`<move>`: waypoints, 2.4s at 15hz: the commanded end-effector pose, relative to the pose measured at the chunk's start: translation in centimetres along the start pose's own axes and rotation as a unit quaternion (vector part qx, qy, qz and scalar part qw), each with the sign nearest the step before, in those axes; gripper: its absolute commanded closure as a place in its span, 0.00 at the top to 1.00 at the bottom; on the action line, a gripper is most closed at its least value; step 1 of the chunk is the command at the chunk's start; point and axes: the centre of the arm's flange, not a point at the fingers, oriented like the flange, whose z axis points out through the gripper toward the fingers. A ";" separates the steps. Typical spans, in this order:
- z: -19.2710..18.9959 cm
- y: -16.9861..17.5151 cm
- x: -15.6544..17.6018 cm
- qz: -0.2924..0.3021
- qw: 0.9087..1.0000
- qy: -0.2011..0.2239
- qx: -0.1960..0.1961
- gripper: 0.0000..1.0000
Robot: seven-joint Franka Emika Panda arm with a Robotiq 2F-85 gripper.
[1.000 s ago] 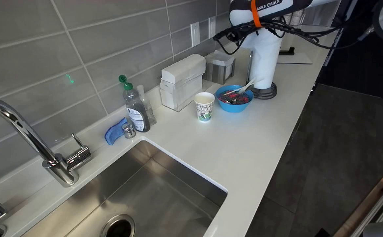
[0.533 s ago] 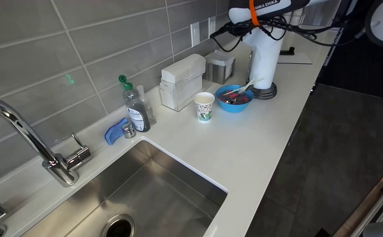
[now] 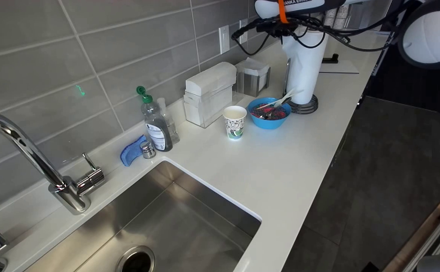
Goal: Rip up a paper towel on the table
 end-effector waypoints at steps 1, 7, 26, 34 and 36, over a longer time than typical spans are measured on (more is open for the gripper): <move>-0.5 -2.3 1.4 0.093 0.995 -0.008 -0.033 0.00; -1.3 -2.5 0.8 0.216 0.976 0.001 -0.035 0.00; 2.3 -4.5 -2.2 -0.170 0.979 0.098 0.060 0.00; 4.3 -4.7 -5.6 -0.304 0.949 0.061 0.051 0.00; 4.6 -4.6 -6.0 -0.325 0.943 0.058 0.046 0.00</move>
